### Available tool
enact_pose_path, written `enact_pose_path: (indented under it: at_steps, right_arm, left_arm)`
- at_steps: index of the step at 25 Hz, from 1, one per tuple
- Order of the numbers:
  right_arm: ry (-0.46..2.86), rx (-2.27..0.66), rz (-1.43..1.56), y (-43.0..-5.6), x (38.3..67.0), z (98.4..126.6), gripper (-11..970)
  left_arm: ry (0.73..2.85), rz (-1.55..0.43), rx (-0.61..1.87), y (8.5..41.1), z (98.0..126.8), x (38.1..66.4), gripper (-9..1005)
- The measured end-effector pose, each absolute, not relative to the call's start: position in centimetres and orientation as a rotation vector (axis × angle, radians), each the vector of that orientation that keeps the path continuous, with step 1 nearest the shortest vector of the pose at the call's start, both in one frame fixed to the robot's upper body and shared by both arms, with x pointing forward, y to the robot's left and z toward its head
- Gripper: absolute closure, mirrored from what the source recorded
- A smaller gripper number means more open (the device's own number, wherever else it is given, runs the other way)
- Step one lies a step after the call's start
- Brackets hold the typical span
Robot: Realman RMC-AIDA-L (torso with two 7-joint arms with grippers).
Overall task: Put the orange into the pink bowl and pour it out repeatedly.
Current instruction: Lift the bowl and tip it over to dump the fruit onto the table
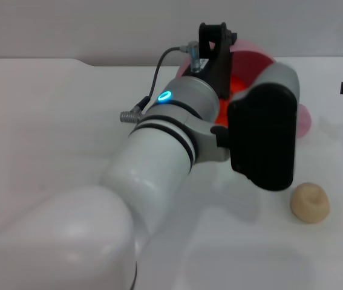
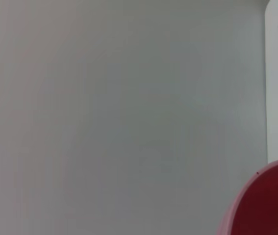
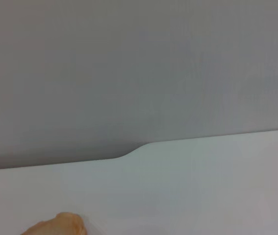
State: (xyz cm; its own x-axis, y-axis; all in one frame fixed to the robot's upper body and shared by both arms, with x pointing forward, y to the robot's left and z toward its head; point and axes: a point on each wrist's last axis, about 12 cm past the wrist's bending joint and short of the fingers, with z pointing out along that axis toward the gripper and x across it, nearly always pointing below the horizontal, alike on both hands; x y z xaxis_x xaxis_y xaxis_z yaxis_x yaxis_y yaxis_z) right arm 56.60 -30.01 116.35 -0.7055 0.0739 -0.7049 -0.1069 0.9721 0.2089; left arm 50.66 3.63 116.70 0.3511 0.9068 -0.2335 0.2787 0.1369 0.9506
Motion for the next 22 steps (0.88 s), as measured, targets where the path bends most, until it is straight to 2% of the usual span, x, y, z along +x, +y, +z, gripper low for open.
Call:
enact_pose_path:
  at_steps: [22]
  right_arm:
    - [2.336, -0.036, 0.302, -29.8, 56.8, 116.5, 315]
  left_arm:
    - [0.818, 0.824, 1.469, 3.2, 114.7, 47.4, 954]
